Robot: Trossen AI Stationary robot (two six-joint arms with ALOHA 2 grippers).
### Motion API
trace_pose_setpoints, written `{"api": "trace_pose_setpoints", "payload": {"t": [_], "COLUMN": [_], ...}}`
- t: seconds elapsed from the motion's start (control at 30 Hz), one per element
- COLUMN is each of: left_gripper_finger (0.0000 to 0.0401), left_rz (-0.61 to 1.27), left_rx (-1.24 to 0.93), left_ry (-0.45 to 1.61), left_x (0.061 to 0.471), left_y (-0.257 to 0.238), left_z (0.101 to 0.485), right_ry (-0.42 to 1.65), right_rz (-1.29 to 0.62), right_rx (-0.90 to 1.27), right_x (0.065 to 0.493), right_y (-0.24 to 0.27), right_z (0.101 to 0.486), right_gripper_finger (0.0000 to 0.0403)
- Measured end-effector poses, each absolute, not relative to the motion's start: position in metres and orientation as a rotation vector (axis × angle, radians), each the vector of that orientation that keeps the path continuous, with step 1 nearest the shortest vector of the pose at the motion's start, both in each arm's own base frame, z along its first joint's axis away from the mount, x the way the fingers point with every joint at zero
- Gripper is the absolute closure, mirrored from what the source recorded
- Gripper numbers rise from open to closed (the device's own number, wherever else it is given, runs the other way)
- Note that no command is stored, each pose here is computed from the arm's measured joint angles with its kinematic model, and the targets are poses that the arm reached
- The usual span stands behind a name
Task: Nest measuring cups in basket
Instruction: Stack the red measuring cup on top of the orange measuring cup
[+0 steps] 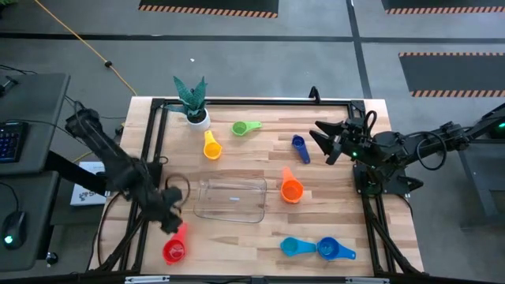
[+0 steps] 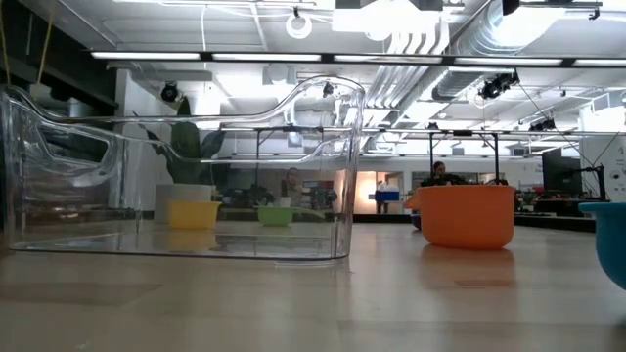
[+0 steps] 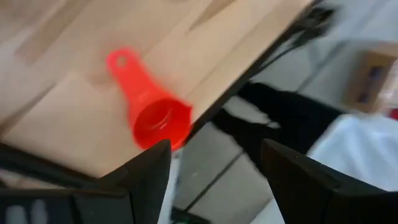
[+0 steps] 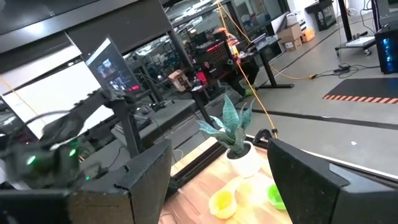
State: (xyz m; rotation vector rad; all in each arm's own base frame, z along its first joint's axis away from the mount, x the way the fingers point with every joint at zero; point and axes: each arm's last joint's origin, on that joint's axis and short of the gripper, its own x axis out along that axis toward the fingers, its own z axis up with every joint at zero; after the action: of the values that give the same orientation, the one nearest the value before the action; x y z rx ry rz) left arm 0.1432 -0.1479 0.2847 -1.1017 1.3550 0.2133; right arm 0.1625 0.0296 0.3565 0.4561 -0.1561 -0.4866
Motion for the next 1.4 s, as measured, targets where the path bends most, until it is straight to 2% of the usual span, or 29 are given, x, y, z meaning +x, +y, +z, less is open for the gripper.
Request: {"api": "trace_pose_setpoints", "payload": {"t": [0.17,0.33,0.57,0.83,0.97,1.2,1.4], "left_gripper_finger": [0.016,0.016,0.016,0.0167,0.0217,0.0383,0.0388], "left_rz": [0.326,0.331,0.419,0.461,0.462,0.431,0.236], "left_rx": [-0.995,-0.876,-0.754,-0.713,-0.719,-0.748,-0.887], "left_ry": [1.476,1.532,1.618,1.66,1.658,1.654,1.691], "left_x": [0.148,0.154,0.153,0.157,0.16,0.161,0.15], "left_y": [-0.181,-0.205,-0.222,-0.231,-0.232,-0.228,-0.218], "left_z": [0.252,0.224,0.191,0.169,0.165,0.175,0.218], "right_ry": [-0.144,-0.135,-0.135,-0.133,-0.133,-0.13,-0.129], "right_rz": [-0.489,-0.491,-0.491,-0.492,-0.492,-0.492,-0.493], "right_rx": [0.449,0.443,0.442,0.441,0.441,0.44,0.438], "right_x": [0.163,0.163,0.163,0.163,0.163,0.163,0.163], "right_y": [0.03,0.03,0.03,0.03,0.03,0.03,0.03], "right_z": [0.355,0.354,0.354,0.354,0.354,0.354,0.354], "right_gripper_finger": [0.0146,0.0146,0.0146,0.0146,0.0146,0.0146,0.0146]}}
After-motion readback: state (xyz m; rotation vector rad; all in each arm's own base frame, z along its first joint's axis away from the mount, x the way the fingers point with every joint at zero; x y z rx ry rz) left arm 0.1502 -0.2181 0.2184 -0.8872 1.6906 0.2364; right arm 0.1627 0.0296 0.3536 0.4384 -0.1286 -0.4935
